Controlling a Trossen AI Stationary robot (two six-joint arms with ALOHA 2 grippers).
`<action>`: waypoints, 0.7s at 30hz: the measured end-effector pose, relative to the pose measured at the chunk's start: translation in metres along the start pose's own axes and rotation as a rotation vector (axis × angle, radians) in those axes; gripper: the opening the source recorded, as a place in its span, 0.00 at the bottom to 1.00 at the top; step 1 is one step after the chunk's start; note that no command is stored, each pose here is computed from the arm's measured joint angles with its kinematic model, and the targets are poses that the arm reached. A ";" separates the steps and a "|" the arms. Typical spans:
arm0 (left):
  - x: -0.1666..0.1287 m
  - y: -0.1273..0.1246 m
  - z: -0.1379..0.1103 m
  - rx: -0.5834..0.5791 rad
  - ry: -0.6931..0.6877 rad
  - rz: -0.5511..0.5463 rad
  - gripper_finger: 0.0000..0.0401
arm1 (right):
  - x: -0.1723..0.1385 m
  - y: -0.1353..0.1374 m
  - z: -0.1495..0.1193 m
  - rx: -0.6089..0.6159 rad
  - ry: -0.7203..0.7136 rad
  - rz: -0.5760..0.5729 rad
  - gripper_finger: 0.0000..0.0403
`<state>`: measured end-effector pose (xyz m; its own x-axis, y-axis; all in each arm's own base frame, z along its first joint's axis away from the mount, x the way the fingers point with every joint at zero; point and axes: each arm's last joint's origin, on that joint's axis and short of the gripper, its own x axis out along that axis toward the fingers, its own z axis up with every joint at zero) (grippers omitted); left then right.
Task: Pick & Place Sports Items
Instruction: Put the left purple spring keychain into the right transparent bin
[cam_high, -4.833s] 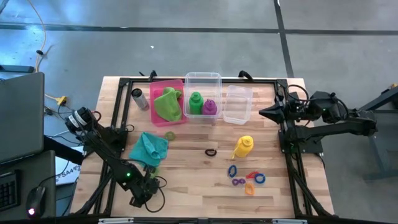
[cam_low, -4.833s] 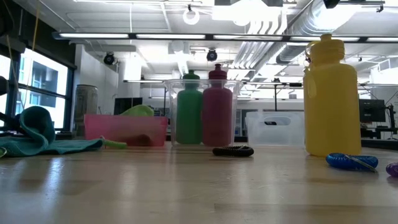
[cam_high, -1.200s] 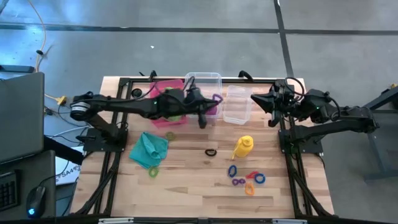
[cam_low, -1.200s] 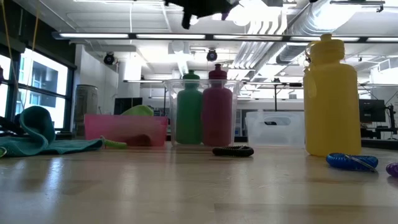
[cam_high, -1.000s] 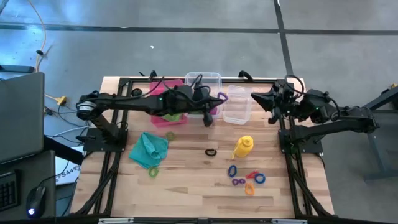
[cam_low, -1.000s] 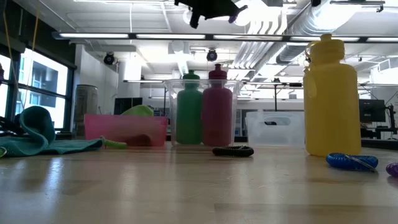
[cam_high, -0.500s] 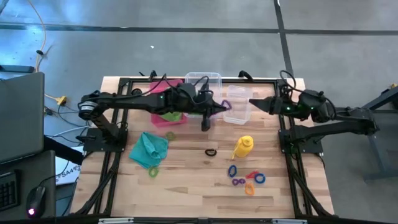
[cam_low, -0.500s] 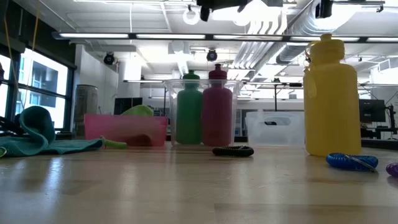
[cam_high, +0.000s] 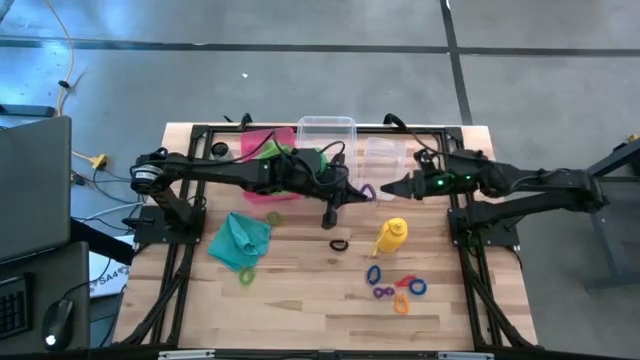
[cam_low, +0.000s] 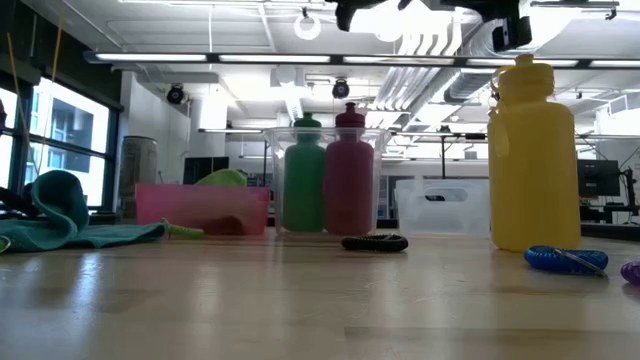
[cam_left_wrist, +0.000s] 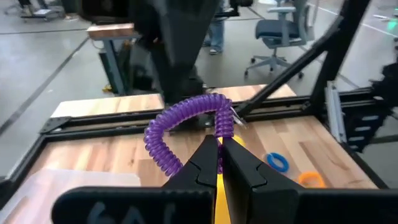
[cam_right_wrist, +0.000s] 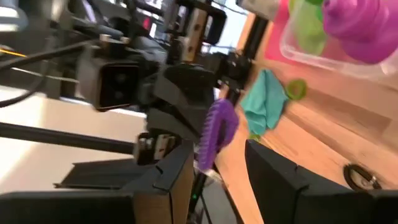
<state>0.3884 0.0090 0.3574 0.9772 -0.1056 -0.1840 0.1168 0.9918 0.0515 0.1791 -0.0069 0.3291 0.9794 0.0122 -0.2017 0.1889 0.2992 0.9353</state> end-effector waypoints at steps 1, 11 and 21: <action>0.000 -0.001 0.000 -0.002 -0.001 -0.009 0.01 | 0.003 -0.001 0.000 0.004 0.006 -0.008 0.34; 0.000 -0.003 -0.001 -0.007 0.006 -0.013 0.01 | 0.015 0.001 0.000 0.034 0.041 0.034 0.34; 0.010 -0.002 -0.010 -0.029 0.031 0.004 0.01 | 0.016 0.003 -0.004 0.044 0.042 0.044 0.34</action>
<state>0.3960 0.0070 0.3460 0.9717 -0.0993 -0.2145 0.1068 0.9940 0.0237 0.1946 -0.0022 0.3276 0.9831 0.0648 -0.1711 0.1494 0.2549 0.9553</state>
